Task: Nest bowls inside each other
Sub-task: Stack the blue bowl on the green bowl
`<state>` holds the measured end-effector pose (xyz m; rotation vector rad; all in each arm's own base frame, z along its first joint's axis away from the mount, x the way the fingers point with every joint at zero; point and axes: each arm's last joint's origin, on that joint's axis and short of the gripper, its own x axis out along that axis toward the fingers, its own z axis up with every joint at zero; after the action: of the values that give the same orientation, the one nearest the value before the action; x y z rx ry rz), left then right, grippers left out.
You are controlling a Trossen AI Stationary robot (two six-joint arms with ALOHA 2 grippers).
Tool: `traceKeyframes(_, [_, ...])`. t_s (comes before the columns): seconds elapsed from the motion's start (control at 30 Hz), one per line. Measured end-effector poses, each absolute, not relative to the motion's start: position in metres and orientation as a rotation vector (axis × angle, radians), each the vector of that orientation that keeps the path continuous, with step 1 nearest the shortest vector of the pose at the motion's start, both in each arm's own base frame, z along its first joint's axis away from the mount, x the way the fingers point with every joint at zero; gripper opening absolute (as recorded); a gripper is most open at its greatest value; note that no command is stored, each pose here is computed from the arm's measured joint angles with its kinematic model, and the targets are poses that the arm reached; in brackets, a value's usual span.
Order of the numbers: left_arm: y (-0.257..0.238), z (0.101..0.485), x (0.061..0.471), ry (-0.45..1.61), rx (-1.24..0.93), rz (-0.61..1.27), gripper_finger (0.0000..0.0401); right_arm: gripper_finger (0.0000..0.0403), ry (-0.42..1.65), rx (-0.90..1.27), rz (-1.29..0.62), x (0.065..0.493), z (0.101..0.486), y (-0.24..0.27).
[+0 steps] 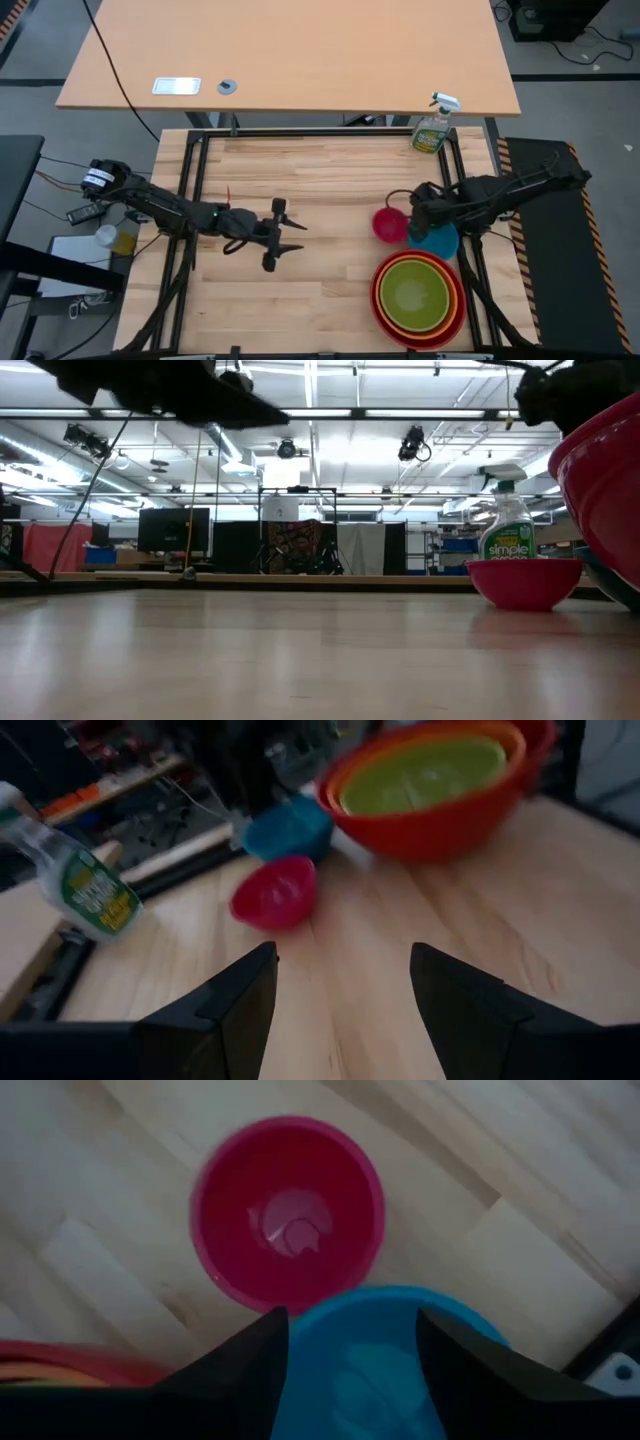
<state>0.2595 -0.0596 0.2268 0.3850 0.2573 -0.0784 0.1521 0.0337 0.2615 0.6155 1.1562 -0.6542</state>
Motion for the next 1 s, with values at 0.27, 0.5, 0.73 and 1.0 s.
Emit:
traceKeyframes(0.27, [-0.032, 0.265, 0.279, 0.189, 0.313, 0.051, 0.0233, 0.0225, 1.387, 0.551, -0.650, 0.139, 0.254, 0.031])
traceKeyframes(0.5, [-0.010, 0.267, 0.284, 0.185, 0.361, 0.128, 0.0233, 0.0225, 1.538, 0.533, -0.706, 0.146, 0.245, 0.018])
traceKeyframes(0.73, [0.008, 0.260, 0.291, 0.197, 0.401, 0.154, 0.0233, 0.0225, 1.713, 0.333, -0.675, 0.169, 0.223, -0.012])
traceKeyframes(1.0, [0.013, 0.269, 0.294, 0.188, 0.427, 0.164, 0.0233, 0.0225, 1.985, 0.332, -0.456, 0.186, 0.191, -0.040])
